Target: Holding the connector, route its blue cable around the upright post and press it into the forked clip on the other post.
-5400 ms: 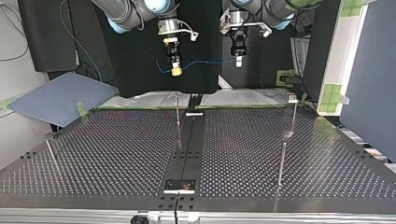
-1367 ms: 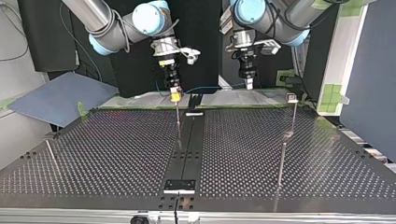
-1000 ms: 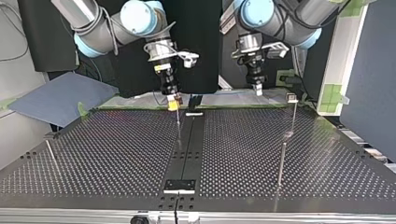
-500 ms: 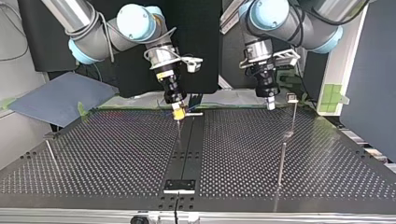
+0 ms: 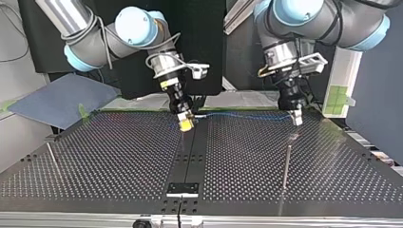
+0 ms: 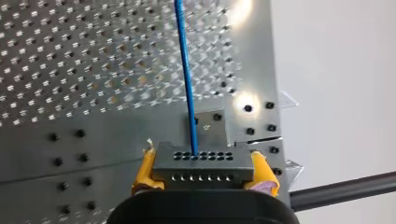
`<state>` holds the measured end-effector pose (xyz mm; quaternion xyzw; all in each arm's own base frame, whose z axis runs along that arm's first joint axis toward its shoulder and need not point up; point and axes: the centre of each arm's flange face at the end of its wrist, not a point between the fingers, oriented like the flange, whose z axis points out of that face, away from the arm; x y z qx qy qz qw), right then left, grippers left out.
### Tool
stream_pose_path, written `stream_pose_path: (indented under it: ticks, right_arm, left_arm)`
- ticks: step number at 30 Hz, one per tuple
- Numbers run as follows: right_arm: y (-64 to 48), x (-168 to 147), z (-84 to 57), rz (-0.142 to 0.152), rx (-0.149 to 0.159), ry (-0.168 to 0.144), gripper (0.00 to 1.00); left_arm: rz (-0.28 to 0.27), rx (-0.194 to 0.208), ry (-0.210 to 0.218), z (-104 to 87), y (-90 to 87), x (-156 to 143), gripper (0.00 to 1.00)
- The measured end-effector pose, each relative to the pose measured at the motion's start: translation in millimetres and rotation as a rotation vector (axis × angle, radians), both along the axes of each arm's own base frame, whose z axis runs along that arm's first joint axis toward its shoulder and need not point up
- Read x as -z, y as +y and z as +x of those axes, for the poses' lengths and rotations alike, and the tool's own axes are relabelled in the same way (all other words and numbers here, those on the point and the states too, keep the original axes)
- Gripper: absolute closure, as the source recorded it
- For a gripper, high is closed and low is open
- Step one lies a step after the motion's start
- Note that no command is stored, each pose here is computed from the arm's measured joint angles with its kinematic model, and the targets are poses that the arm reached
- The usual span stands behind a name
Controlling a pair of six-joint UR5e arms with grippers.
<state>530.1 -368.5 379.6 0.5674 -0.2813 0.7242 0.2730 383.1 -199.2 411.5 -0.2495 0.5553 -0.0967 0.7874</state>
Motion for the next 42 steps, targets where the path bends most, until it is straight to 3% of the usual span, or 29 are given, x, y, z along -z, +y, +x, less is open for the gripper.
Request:
stream_pose_path:
  ticks: [17,21,28,35,42]
  right_arm:
    - [-9.8,-48,14.0,-0.045,-0.025,-0.074,1.0]
    - [-12.0,-59,18.3,-0.048,-0.034,-0.09,1.0]
    - [-16.2,-71,27.4,-0.042,-0.045,-0.088,1.0]
    - [-25.2,-82,36.4,-0.044,-0.045,-0.091,1.0]
    - [-32.7,-81,41.2,-0.046,-0.043,-0.093,1.0]
  left_arm:
    - [-0.014,0.033,-0.038,30.8,31.1,-68,1.0]
    - [-0.01,0.033,-0.033,40.6,39.4,-70,1.0]
    - [-0.006,0.035,-0.018,69.3,55.6,-69,1.0]
    - [-0.034,0.047,-0.034,96.8,77.8,-76,1.0]
    - [-0.027,0.046,0.01,122.8,102.3,-60,1.0]
